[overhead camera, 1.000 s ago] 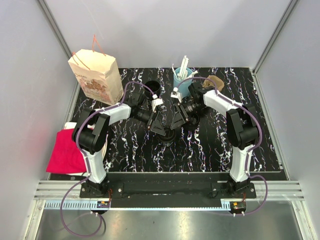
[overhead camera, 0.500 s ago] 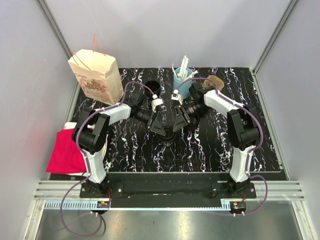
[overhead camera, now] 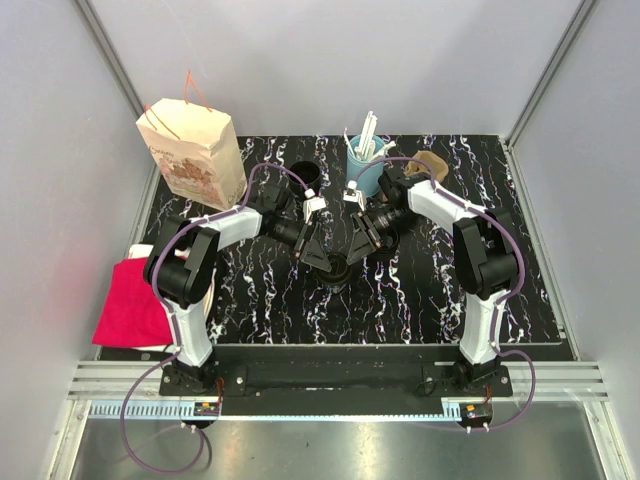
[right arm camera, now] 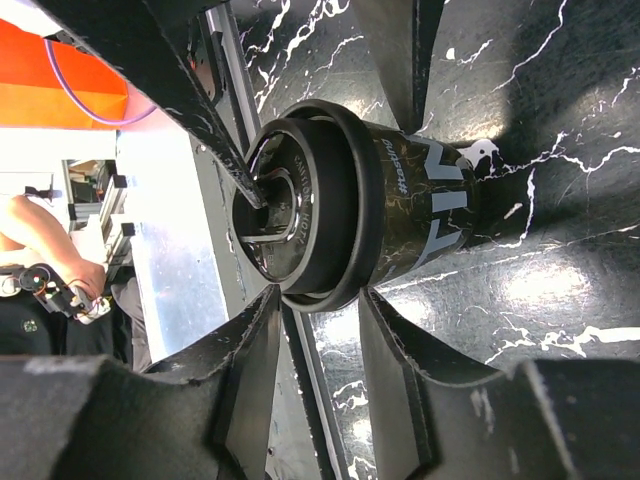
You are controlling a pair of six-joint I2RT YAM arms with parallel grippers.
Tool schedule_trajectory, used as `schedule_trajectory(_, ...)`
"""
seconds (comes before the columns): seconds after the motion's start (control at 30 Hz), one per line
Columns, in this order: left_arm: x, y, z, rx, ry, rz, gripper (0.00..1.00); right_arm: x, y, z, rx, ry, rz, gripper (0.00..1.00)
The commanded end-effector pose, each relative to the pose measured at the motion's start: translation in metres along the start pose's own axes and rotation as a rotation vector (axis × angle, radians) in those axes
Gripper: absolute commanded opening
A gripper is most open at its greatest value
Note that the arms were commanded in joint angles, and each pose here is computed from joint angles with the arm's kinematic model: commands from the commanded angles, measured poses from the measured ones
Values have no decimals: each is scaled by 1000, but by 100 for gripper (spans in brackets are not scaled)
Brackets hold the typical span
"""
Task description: Pack the takeout coffee
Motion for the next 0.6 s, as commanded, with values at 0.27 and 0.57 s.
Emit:
schedule_trajectory(0.27, 19, -2, -6, -11, 50, -134, 75, -10, 8, 7, 9, 36, -24, 38)
schedule_trajectory(0.57, 22, -2, -6, -8, 46, -141, 75, -17, 13, 14, 22, 69, -15, 31)
Point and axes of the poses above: each gripper's point midway between its finger pads, its own y axis out along the fingers, its own x axis along the line the jaws close on, z = x × y, the point moved 5 cm from there along -y, back along the fingers, and after that the axes turned 5 degrees about -y, right-handed, at the moved point
